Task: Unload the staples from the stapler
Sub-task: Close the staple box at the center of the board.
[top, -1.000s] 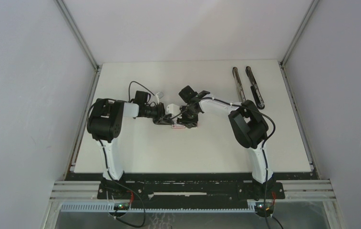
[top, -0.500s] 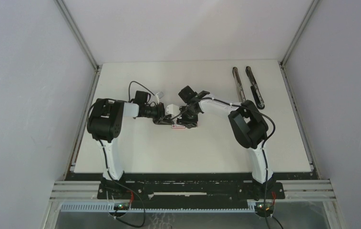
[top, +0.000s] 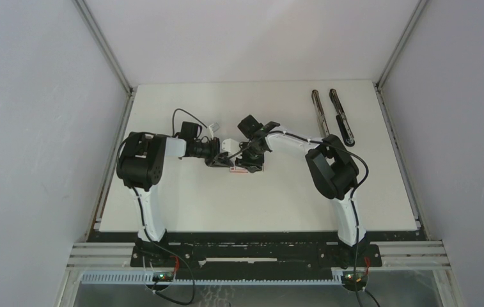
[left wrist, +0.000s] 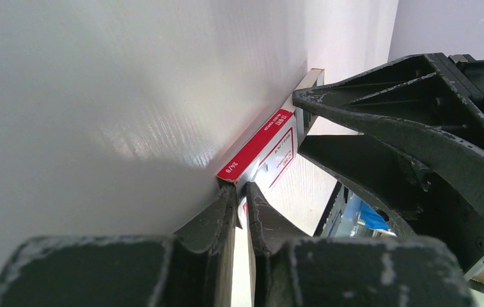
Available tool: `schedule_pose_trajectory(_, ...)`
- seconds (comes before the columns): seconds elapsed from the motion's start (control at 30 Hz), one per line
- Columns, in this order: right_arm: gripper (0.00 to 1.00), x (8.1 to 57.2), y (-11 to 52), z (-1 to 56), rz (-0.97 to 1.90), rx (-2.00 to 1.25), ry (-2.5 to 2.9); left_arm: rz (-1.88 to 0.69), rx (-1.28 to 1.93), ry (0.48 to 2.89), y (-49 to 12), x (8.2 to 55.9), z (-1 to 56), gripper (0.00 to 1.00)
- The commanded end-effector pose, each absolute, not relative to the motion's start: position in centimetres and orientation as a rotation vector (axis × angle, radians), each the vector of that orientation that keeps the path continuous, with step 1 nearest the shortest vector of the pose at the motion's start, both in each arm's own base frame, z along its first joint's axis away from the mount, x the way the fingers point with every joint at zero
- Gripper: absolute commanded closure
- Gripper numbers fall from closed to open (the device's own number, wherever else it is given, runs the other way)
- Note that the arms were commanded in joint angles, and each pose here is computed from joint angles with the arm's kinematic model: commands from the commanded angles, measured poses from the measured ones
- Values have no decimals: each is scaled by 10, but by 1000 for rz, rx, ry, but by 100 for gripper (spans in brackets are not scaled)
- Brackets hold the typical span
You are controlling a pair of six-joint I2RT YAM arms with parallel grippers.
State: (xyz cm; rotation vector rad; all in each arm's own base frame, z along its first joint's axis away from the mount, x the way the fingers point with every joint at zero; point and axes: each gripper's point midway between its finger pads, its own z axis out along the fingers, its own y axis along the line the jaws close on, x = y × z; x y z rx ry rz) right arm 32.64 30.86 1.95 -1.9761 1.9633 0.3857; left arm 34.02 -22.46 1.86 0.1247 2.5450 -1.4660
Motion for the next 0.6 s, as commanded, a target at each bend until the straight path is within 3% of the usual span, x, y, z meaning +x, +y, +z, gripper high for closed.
schedule_pose_trajectory(0.0,59,335,322,32,402,-1893,1980,-1453,97,2569,-221,335,8,85)
schedule_pose_trajectory(0.4,54,329,325,30,397,-1923,1974,-1454,104,2559,-222,336,12,79)
schedule_pose_trajectory(0.57,41,335,319,48,433,-1862,1981,-1450,105,2545,-219,337,17,73)
